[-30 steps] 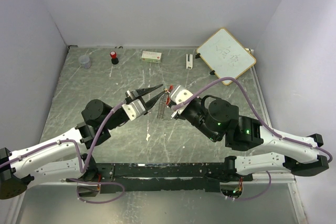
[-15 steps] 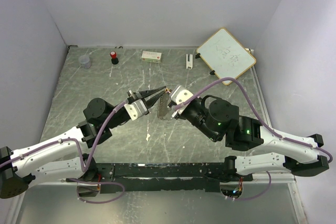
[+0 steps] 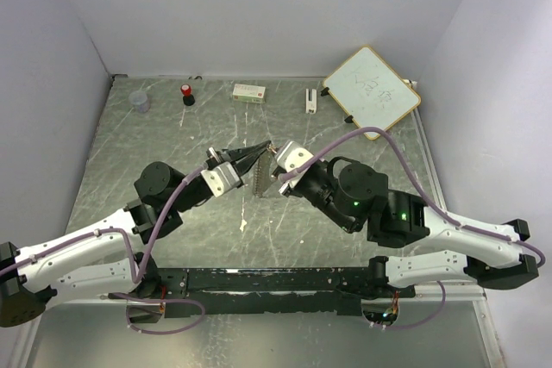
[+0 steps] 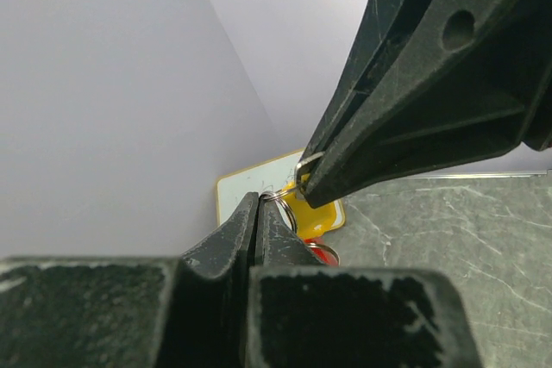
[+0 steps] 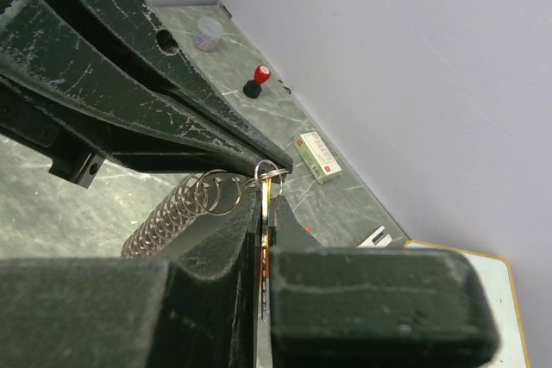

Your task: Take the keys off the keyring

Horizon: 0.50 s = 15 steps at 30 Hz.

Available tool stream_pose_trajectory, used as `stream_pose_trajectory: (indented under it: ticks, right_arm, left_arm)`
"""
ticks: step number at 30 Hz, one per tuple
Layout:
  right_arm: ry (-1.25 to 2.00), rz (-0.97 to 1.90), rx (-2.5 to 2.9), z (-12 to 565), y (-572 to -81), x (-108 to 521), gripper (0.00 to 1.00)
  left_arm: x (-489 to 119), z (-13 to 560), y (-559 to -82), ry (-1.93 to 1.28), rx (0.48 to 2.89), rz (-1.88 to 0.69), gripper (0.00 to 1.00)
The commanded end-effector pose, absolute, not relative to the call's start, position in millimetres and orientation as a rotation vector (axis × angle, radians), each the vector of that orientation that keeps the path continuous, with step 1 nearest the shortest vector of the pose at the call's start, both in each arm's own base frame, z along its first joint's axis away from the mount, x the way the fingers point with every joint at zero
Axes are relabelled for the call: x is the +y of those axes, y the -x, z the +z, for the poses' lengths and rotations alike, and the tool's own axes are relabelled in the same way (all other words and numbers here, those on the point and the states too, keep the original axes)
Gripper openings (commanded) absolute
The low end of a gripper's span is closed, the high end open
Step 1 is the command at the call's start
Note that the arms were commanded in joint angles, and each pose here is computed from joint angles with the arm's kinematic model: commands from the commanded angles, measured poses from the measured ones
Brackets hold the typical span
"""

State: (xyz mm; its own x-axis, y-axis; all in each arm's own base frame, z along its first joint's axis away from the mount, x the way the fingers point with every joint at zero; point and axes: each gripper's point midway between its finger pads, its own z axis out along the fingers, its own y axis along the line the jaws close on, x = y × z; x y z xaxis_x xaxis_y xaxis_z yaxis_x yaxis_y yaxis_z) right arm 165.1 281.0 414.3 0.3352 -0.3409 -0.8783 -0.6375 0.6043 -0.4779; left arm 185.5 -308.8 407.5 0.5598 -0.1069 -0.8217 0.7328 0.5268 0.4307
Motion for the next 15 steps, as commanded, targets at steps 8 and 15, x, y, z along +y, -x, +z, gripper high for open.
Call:
stream_pose_trajectory:
  ticks: [8,15]
  right_arm:
    - [0.939,0.279,1.244,426.1,-161.8,283.2,0.00]
    - [0.947,0.267,1.251,420.9,-163.1,286.5,0.00]
  left_arm:
    - [-269.6,417.5,-210.8,-0.644,0.914,-0.467,0.07]
    - [-262.6,425.7,-204.7,-0.618,0.886,-0.489,0.07]
